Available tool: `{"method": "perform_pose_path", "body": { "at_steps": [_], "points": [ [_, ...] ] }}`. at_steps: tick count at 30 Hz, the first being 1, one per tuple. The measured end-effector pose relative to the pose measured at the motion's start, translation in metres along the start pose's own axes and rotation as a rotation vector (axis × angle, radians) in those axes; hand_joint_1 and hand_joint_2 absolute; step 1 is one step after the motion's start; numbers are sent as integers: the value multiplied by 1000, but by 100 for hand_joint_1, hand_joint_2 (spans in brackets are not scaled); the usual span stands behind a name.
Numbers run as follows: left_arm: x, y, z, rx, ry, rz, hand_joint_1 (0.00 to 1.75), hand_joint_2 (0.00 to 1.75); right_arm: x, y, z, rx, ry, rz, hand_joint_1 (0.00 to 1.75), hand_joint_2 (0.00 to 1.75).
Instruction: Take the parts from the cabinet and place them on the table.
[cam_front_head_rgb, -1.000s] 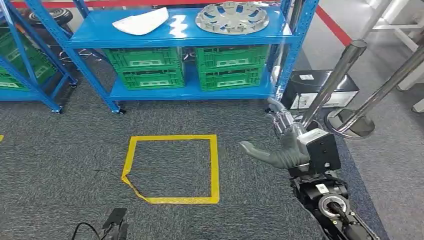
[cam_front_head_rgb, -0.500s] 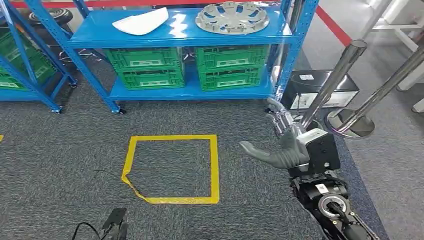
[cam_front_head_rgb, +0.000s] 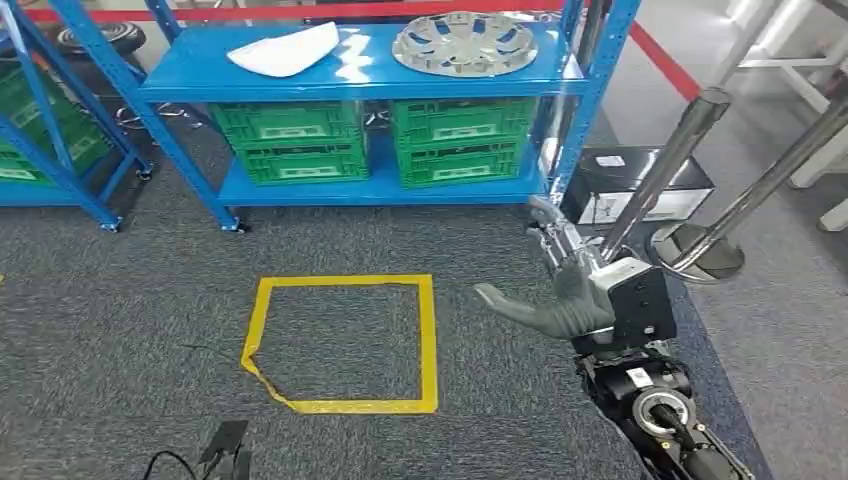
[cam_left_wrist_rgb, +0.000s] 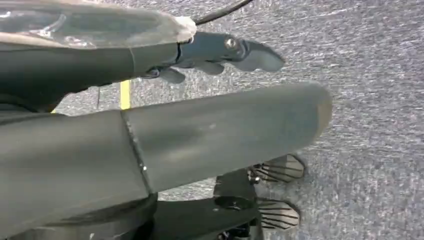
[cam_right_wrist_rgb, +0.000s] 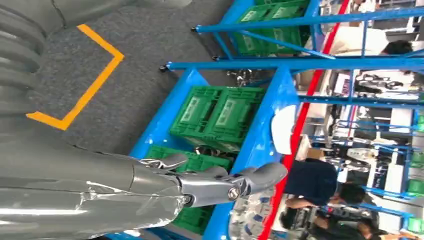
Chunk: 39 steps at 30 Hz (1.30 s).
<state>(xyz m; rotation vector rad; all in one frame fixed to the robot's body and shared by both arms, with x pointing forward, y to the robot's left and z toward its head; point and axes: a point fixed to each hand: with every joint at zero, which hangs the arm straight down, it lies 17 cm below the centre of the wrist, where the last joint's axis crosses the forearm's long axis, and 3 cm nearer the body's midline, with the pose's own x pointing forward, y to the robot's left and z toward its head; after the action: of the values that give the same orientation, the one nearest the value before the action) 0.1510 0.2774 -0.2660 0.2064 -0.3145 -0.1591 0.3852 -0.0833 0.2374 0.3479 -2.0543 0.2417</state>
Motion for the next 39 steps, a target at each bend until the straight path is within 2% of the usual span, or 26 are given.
{"method": "perform_pose_path", "body": {
  "at_steps": [39],
  "points": [
    [-3,-6,2,-7,9,8,0,0,-4,4,4,1,17,-16,0,175]
  ]
}}
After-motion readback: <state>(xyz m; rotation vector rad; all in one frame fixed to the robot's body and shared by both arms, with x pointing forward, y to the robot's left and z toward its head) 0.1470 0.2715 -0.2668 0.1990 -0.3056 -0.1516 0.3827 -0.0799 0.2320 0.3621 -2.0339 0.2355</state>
